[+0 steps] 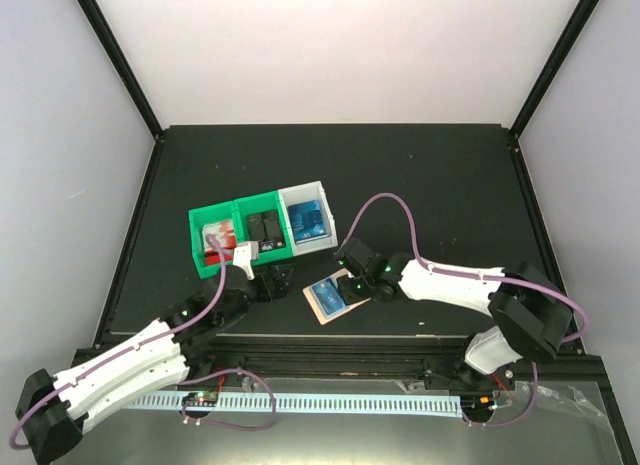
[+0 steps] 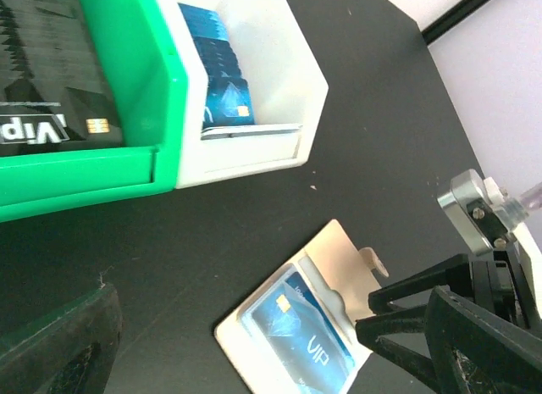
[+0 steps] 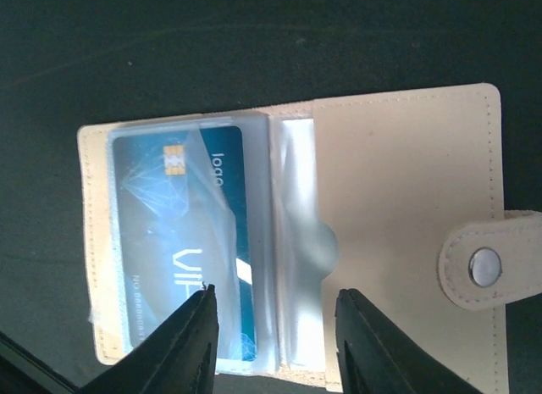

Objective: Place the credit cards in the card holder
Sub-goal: Insert the credit card into the card holder.

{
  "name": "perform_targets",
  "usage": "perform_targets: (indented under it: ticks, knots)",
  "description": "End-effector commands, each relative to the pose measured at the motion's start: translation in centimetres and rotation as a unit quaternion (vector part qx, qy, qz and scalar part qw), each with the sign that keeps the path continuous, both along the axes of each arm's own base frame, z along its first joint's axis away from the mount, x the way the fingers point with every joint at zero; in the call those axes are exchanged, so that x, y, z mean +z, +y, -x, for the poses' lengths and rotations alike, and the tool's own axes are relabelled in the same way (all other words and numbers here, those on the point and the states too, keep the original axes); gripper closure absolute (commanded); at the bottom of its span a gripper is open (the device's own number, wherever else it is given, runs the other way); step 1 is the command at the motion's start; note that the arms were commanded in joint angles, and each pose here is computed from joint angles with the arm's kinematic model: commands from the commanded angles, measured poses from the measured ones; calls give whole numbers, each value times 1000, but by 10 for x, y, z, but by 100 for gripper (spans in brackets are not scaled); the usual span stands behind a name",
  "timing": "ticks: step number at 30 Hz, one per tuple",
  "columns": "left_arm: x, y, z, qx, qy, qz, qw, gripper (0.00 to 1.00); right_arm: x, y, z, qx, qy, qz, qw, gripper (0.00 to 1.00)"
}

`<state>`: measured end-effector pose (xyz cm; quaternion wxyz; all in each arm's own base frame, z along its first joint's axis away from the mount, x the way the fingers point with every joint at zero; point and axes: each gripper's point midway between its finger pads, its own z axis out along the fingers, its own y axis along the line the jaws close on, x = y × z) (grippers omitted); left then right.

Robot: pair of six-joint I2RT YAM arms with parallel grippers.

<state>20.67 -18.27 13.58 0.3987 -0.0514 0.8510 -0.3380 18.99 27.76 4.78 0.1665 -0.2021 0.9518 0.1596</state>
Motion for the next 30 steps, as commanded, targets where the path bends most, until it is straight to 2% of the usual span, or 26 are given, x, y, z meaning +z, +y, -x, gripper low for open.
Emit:
perform_targets:
  ticks: [1, 6, 12, 23, 28, 30]
  knots:
    - [3, 9, 4, 4, -7, 20, 1000, 1, -9, -1, 0, -3, 4, 16, 1000, 62]
    - [5, -3, 14, -35, -8, 59, 998, 1, -17, -5, 1, -11, 12, 29, 999, 73]
    - [-10, -31, 25, -91, 39, 108, 989, 5, -27, 1, 8, 9, 33, 22, 999, 80]
    - [-26, -66, 30, -135, 99, 128, 978, 26, -10, -1, -1, -18, 11, 18, 1000, 81]
    - [-27, -75, 30, -143, 109, 135, 974, 34, -4, 8, 5, 9, 23, -1, 1000, 81]
    - [-28, -78, 31, -147, 113, 136, 973, 37, -4, 12, 7, 18, 27, -7, 999, 84]
